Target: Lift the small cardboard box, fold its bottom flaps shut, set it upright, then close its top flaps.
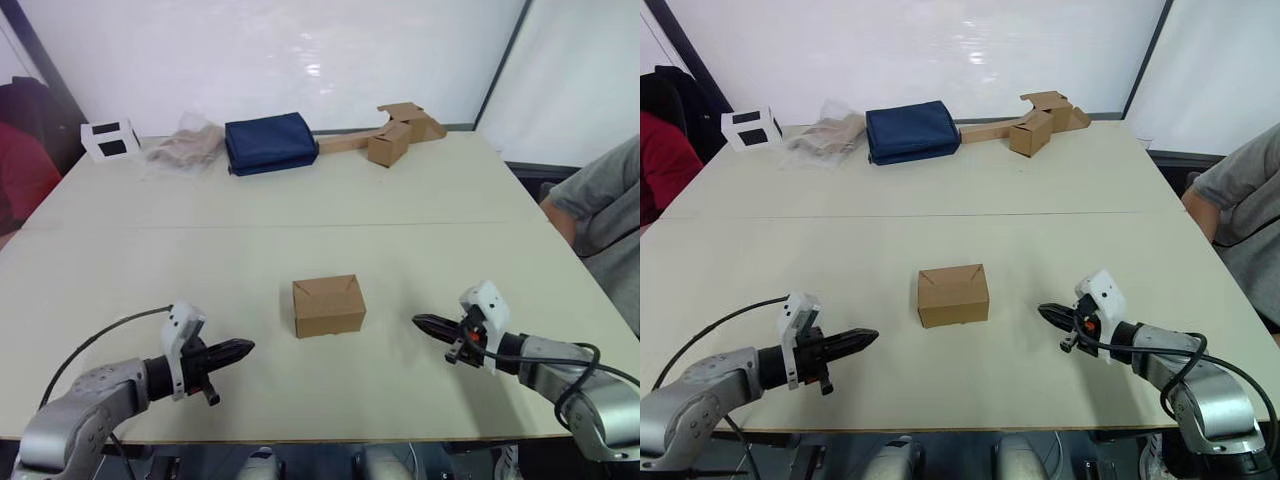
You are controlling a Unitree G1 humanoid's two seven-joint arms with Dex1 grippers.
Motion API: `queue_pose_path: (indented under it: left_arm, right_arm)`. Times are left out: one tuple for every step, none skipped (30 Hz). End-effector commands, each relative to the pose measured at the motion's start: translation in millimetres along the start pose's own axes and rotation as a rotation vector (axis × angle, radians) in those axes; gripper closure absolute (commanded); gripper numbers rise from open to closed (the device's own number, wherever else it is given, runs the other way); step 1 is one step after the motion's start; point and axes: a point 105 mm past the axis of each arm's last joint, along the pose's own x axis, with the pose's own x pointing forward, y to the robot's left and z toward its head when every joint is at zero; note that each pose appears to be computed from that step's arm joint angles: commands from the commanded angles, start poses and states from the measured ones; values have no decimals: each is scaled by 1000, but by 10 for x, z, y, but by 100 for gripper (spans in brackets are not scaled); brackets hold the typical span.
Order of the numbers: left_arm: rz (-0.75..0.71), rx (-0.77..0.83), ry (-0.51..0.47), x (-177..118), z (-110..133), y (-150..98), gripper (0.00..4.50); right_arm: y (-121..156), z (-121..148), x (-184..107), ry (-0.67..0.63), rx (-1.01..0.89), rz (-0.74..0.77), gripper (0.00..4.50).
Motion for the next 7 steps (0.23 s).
queue_pose_path:
  left_arm:
    - [27,17,-27,-70,76,62,442]
    - [27,15,-29,-70,79,67,442]
    - [26,15,-30,-68,79,69,442]
    - [24,17,-27,-67,75,69,442]
    - [22,17,-26,-66,72,68,442]
    - [21,31,-24,-63,68,70,442]
    - [35,50,-25,-57,68,99,442]
  right_arm:
    - [26,73,4,-25,-31,17,450]
    - [35,70,10,-25,-31,20,450]
    - [44,67,16,-26,-30,22,450]
    - [51,65,20,-27,-30,23,450]
    - [56,64,22,-28,-29,24,450]
    - [64,61,24,-28,-29,25,450]
    - [71,59,28,-29,-27,25,450]
